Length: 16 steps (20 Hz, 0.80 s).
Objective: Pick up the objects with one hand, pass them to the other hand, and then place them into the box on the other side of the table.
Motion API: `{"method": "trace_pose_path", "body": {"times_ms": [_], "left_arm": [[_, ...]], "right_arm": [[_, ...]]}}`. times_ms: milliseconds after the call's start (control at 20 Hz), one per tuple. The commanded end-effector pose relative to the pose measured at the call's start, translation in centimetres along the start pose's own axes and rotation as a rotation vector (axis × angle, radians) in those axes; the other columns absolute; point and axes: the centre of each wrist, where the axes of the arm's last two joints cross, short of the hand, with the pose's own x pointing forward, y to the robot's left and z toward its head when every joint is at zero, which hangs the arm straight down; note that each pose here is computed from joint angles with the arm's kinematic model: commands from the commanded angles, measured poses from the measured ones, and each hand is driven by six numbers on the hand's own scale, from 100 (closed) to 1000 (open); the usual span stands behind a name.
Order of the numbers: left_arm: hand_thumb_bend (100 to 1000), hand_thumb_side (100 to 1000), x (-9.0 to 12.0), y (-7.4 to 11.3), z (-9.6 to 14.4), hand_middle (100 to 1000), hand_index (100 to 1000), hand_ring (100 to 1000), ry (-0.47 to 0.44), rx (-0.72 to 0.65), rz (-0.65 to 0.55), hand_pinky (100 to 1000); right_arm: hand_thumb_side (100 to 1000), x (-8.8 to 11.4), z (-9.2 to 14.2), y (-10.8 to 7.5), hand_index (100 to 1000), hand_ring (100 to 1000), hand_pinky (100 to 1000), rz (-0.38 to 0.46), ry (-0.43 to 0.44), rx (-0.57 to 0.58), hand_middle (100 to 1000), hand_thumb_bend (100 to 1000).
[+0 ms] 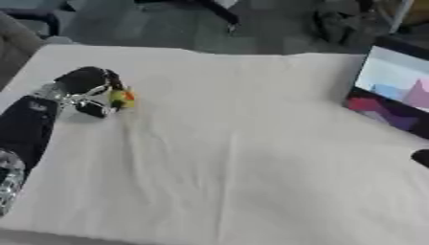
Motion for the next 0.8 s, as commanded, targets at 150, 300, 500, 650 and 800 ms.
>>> {"method": "trace_pose_path", "body": {"times_ms": [150, 300, 500, 650, 800], "left_arm": [[100, 251, -1.1, 2.1, 0.0, 364, 470, 422, -0.041, 0.117, -0.005, 565], [100, 248, -0.9, 2.7, -0.6, 364, 471, 420, -0.095, 0.169, 0.02, 565], [100, 244, -0.4, 4.1, -1.7, 357, 464, 412, -0.175, 0.228, 0.048, 561], [100, 244, 0.8, 5.2, -3.1, 340, 449, 393, -0.234, 0.269, 0.056, 551], [100, 245, 3.0, 6.6, -5.0, 333, 442, 384, -0.326, 0.302, 0.077, 548]], "right_arm": [[1000, -0.2, -0.4, -0.8, 821, 765, 669, 0.018, -0.017, -0.011, 1000, 808], [1000, -0.2, -0.4, -0.8, 823, 765, 679, 0.018, -0.026, 0.0, 1000, 797], [1000, -0.4, -0.1, -0.7, 825, 764, 692, 0.019, -0.042, 0.026, 1000, 772], [1000, -0.5, 0.1, -0.7, 828, 762, 703, 0.02, -0.062, 0.047, 1000, 750], [1000, -0.5, 0.1, -0.8, 830, 761, 726, 0.015, -0.099, 0.075, 1000, 722]]}}
